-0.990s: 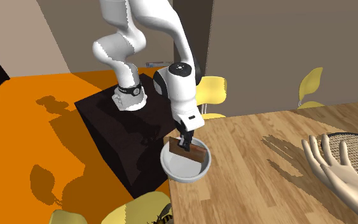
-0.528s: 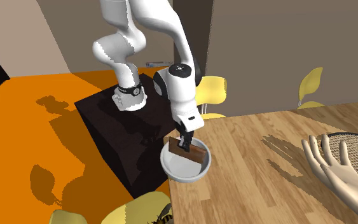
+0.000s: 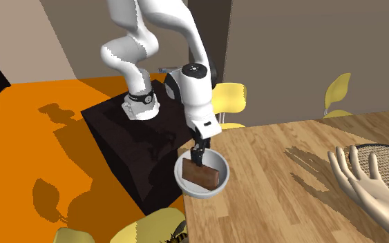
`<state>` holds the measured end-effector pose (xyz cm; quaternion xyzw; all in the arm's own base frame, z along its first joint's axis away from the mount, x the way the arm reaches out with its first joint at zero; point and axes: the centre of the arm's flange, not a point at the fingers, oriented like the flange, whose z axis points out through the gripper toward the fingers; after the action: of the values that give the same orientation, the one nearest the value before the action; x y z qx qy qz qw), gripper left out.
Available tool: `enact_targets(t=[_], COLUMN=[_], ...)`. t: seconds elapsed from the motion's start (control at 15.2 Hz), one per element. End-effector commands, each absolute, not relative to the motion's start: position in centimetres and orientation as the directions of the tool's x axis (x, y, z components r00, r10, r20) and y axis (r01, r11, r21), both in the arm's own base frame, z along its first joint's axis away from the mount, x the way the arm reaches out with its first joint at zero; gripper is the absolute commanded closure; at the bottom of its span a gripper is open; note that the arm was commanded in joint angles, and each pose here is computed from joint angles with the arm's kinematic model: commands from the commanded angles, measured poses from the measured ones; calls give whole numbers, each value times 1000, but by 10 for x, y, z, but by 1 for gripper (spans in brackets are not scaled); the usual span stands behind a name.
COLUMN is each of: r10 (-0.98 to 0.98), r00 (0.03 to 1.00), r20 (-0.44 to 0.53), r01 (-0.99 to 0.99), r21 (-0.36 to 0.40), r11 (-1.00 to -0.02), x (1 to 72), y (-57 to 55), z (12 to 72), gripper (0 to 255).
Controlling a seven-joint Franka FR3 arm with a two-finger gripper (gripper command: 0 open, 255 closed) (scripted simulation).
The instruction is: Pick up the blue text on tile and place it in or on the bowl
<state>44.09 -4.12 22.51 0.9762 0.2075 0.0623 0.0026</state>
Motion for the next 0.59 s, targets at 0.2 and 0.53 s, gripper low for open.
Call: enact_targets(t=[0.2,0.53], r10=[406,406], r00=[906,906], r20=[120,120], r01=[405,405], r21=[31,31], r11=[-914,-914], x=[438,438], y=[-41,-41], z=[259,259], gripper=[0,0])
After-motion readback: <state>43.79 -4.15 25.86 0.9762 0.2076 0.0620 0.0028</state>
